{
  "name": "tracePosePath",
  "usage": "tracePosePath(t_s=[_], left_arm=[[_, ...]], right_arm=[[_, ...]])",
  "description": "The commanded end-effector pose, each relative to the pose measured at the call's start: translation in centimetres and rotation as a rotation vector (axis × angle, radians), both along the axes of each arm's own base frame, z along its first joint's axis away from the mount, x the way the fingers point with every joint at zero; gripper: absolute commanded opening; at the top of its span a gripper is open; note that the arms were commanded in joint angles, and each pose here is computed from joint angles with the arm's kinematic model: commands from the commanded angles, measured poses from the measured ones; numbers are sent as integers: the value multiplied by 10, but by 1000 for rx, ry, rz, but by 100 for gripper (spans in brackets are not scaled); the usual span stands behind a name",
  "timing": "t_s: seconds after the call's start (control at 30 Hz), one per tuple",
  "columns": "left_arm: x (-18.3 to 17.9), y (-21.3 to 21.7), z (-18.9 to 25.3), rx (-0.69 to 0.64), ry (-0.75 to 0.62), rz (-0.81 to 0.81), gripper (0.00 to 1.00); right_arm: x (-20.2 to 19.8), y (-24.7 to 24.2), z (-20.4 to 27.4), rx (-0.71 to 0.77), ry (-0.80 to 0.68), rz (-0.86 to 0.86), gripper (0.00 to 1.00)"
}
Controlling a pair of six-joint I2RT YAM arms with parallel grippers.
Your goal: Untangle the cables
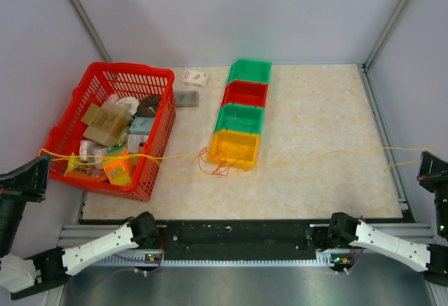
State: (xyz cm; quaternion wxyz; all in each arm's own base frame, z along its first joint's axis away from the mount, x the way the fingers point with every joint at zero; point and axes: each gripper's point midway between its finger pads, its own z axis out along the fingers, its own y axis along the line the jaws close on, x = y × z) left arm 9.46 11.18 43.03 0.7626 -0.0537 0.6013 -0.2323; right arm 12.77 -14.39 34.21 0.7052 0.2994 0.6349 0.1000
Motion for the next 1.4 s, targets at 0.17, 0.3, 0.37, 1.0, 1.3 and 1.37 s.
tracePosePath(t_s=[0.17,0.3,0.37,1.0,1.3,1.37], left_arm=[[3,20,5,64,13,66,0],[4,13,6,40,0,23,0],[8,6,4,46,9,13,0],[8,68,-1,-77,5,71,0],[17,-22,1,-30,11,-161,0],[24,-86,-2,68,43,-253,0]], right_arm=[[-2,-17,-3,38,-7,-15,0],[-1,-14,-2,29,-5,-6,0],[0,-13,-2,24,-3,-5,0],[-5,-30,-2,51,-14,-3,0],[6,16,-2,88,-42,142,0],[11,40,1,81,-36,196,0]])
